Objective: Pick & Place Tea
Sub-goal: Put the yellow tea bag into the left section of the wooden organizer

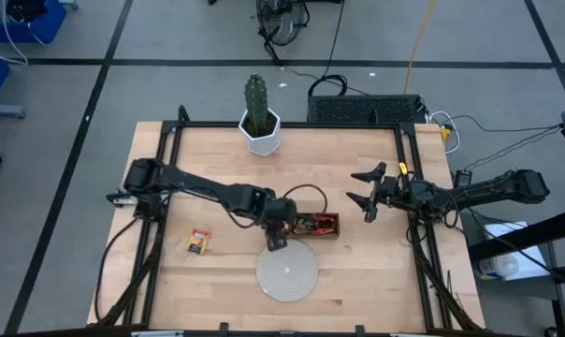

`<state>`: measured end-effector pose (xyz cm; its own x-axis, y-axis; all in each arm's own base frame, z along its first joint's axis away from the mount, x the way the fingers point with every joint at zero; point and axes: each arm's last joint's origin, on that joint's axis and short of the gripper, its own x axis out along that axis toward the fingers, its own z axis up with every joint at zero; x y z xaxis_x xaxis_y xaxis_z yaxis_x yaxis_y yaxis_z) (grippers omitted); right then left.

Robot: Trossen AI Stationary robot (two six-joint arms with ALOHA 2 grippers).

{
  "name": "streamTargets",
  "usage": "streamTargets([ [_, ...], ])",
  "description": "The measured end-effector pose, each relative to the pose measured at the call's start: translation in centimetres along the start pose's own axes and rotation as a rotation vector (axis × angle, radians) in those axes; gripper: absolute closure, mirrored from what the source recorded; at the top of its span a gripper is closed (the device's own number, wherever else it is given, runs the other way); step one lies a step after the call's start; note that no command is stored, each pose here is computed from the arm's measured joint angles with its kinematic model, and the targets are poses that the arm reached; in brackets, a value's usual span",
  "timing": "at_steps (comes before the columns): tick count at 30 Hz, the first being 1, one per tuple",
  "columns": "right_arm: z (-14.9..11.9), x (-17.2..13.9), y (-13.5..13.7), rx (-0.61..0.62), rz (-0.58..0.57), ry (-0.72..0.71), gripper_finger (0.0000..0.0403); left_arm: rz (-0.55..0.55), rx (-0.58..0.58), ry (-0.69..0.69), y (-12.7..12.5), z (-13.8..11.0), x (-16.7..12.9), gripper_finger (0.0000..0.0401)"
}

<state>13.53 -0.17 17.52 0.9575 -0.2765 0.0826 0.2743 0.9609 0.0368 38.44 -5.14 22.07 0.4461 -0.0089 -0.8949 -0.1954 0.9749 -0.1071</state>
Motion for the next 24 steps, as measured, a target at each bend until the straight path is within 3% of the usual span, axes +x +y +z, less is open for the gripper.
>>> streamTargets([
  [7,0.0,0.0,0.0,-0.001,0.0,0.001,0.0124,-0.006,-0.029,0.112,0.0,-0.8,3.2,0.0399],
  [24,0.0,0.0,0.0,-0.002,0.0,0.003,0.0124,0.016,-0.045,0.184,0.1,-1.8,5.6,0.04],
])
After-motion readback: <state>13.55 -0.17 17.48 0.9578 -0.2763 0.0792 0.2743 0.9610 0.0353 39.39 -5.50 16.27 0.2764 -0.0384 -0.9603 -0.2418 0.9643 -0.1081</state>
